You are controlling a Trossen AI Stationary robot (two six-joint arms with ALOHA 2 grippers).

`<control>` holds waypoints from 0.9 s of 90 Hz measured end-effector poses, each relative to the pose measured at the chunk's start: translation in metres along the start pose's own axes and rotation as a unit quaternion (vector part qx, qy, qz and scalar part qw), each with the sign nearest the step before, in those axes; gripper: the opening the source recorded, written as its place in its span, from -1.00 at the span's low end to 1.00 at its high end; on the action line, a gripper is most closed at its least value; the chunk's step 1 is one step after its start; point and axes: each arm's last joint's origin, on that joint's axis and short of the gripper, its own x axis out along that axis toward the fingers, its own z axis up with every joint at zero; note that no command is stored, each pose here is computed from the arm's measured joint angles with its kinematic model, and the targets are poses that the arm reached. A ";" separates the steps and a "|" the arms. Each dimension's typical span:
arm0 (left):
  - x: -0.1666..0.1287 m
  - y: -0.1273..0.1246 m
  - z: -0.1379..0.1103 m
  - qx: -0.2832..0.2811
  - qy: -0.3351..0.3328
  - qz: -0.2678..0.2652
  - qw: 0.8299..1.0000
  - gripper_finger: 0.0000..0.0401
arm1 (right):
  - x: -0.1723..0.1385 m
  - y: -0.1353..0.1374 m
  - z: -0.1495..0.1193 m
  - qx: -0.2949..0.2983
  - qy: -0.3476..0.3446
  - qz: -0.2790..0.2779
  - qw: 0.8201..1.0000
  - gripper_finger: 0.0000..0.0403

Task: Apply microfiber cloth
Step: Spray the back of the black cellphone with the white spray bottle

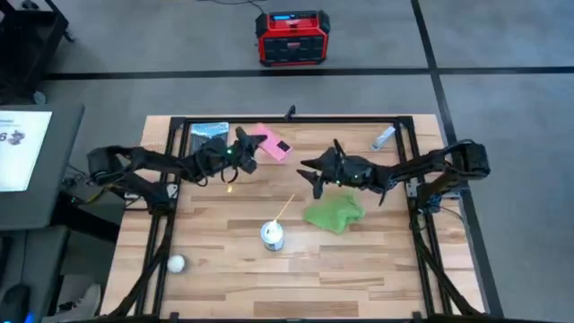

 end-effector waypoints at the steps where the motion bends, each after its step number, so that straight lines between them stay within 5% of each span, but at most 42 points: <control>1: 0.000 0.002 0.000 0.000 0.000 0.001 1.000 -0.98 | -0.001 -0.001 0.002 0.001 -0.004 -0.001 1.000 -0.21; 31: 0.009 0.011 0.010 0.102 0.031 -0.080 0.991 -0.98 | -0.007 -0.025 0.016 0.024 0.026 -0.012 0.999 -0.21; 53: 0.008 0.025 0.022 0.228 0.080 -0.054 0.969 -0.98 | -0.009 -0.031 0.022 0.030 0.034 0.038 0.998 -0.21; 81: -0.013 0.039 0.061 0.217 0.010 -0.003 0.976 -0.98 | -0.022 -0.033 0.044 0.029 0.009 0.093 0.995 -0.21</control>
